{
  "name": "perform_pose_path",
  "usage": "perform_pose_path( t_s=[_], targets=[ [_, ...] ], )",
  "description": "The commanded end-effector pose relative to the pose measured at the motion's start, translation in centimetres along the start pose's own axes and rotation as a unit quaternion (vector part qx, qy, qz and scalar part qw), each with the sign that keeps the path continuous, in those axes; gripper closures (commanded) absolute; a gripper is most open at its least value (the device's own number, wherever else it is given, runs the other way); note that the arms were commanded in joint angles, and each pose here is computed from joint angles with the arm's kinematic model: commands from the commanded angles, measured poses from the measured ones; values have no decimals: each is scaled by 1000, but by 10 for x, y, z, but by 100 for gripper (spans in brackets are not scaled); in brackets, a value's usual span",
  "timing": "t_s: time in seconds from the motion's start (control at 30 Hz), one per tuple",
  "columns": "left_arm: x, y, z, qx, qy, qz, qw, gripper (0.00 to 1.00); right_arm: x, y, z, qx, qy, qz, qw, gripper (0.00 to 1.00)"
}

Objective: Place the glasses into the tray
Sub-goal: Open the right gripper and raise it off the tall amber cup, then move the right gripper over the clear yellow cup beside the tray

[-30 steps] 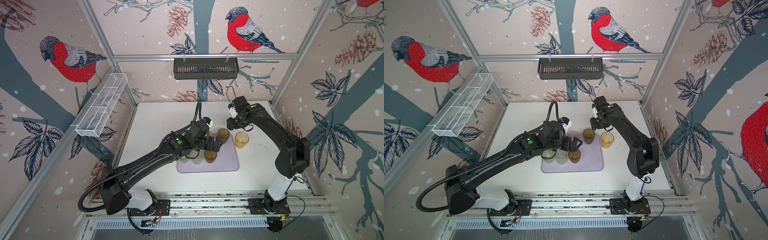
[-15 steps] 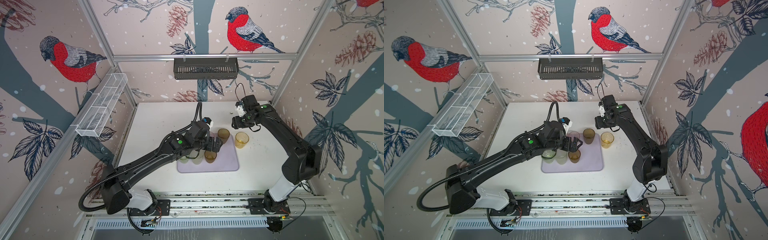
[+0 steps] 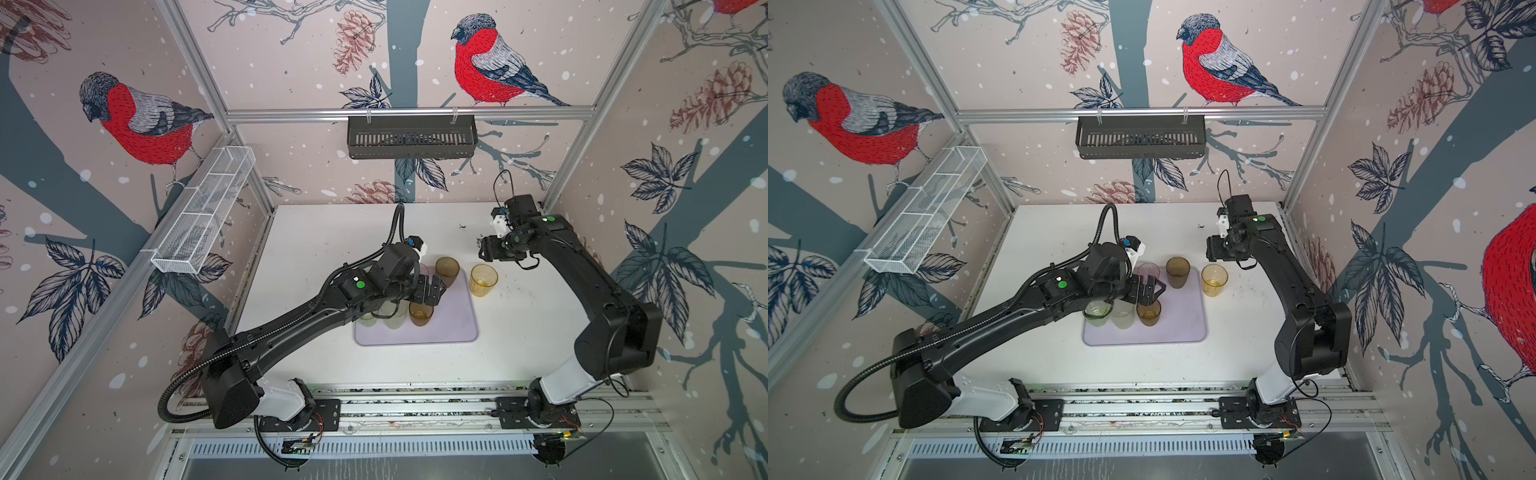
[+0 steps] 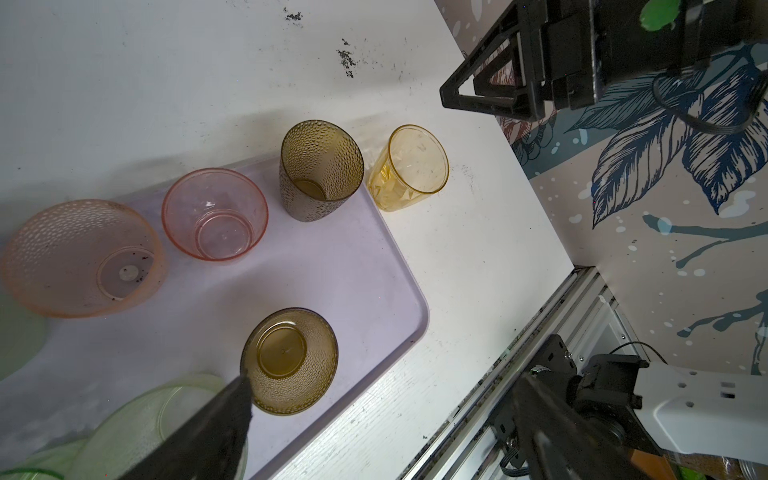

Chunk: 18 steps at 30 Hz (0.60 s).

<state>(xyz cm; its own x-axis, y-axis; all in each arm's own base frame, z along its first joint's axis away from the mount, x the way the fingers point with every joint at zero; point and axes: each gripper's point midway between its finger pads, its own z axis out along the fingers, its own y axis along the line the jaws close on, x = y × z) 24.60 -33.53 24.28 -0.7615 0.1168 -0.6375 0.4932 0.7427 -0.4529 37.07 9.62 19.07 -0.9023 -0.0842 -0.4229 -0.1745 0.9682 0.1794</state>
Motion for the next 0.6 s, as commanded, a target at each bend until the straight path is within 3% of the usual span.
perform_pose_path(
  t_s=[0.0,0.57],
  targets=[
    [-6,-4,2,9,-12,10,1000,2,0,-1,-2,-11,-8,10,1000,30],
    [8,3,6,15,-9,27,999,3,22,-34,13,-12,-7,73,997,15]
  ],
)
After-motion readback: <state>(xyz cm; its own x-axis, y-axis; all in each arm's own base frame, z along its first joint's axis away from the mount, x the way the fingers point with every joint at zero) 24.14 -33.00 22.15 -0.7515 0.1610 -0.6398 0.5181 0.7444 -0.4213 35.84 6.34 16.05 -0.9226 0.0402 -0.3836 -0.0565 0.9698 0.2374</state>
